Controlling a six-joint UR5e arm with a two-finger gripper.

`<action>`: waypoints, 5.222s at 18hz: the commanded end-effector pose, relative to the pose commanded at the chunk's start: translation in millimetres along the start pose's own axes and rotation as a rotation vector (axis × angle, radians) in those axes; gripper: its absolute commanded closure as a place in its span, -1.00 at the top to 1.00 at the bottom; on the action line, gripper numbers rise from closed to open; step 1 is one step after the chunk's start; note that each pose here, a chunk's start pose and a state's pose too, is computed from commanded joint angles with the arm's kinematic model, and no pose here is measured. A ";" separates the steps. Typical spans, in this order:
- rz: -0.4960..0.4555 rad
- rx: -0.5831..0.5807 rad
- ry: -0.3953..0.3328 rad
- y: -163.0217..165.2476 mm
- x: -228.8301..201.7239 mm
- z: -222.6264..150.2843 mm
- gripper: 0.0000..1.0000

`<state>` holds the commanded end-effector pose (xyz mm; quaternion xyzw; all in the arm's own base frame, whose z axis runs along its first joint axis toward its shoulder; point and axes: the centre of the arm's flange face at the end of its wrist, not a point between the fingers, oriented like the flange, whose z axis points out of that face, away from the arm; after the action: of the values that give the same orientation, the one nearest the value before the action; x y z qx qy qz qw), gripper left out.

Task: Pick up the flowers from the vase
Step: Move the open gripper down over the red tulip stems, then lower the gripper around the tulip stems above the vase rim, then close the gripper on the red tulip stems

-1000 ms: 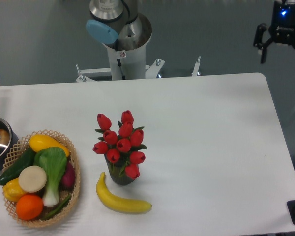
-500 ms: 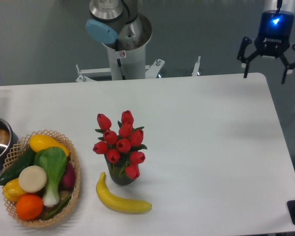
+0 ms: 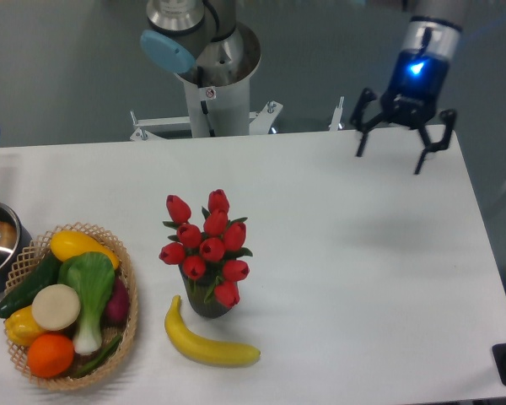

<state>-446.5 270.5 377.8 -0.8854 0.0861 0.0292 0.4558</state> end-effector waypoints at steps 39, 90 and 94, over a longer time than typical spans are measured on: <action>0.084 0.174 0.330 -43.2 77.3 167.6 1.00; 0.057 0.164 0.391 -67.4 81.0 201.0 -0.21; 0.022 0.169 0.383 -77.4 74.9 195.7 -0.22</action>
<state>-353.8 464.2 316.1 -0.8323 0.1829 -0.1419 0.5036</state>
